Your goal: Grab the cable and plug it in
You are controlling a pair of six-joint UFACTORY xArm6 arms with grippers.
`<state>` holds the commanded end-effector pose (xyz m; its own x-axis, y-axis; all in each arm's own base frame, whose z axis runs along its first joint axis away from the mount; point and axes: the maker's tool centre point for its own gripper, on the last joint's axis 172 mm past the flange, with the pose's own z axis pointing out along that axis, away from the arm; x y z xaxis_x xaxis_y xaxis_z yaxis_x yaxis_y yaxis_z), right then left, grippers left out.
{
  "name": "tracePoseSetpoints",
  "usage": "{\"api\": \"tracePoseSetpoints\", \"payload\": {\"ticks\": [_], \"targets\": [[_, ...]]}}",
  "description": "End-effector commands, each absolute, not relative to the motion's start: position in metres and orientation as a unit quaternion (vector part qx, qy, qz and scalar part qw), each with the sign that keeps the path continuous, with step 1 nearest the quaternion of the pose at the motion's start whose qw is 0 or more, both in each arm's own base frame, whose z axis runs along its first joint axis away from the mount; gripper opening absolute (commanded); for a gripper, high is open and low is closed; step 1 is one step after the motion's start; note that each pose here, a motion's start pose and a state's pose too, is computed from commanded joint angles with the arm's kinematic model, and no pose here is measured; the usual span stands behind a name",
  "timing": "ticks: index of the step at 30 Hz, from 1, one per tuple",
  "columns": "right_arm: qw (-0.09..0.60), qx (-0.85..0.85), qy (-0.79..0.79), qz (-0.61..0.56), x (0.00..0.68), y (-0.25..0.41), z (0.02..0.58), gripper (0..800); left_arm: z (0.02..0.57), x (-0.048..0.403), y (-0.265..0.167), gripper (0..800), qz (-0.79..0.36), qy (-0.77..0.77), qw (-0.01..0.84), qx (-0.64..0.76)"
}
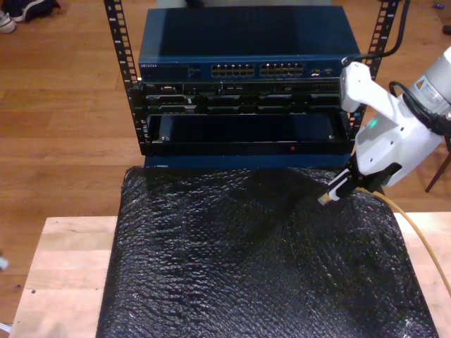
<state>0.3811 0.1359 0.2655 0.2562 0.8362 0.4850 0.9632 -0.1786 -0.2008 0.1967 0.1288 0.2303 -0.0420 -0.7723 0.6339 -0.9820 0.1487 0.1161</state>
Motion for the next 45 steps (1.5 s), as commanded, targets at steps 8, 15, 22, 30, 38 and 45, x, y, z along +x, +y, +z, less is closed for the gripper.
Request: {"api": "tracePoseSetpoints", "payload": {"ticks": [8,15,22,30,38,45], "targets": [[0.241,-0.757,-0.593,-0.129,0.381,0.136,0.261,0,0.203,0.127,0.124,799,0.184,-0.699,0.317,0.614],[0.245,-0.758,-0.592,-0.124,0.381,0.136,0.257,0,0.177,0.083,0.132,799,0.193,-0.692,0.317,0.619],[0.246,-0.758,-0.591,-0.123,0.380,0.136,0.255,0,0.155,0.050,0.129,799,0.207,-0.685,0.318,0.622],[0.247,-0.759,-0.591,-0.121,0.378,0.136,0.253,0,0.137,0.030,0.123,800,0.196,-0.687,0.314,0.625],[0.249,-0.758,-0.591,-0.119,0.377,0.135,0.253,0,0.112,0.025,0.107,800,0.183,-0.701,0.288,0.626],[0.248,-0.758,-0.592,-0.118,0.376,0.135,0.252,0,0.106,0.022,0.105,800,0.187,-0.712,0.280,0.616]]}}
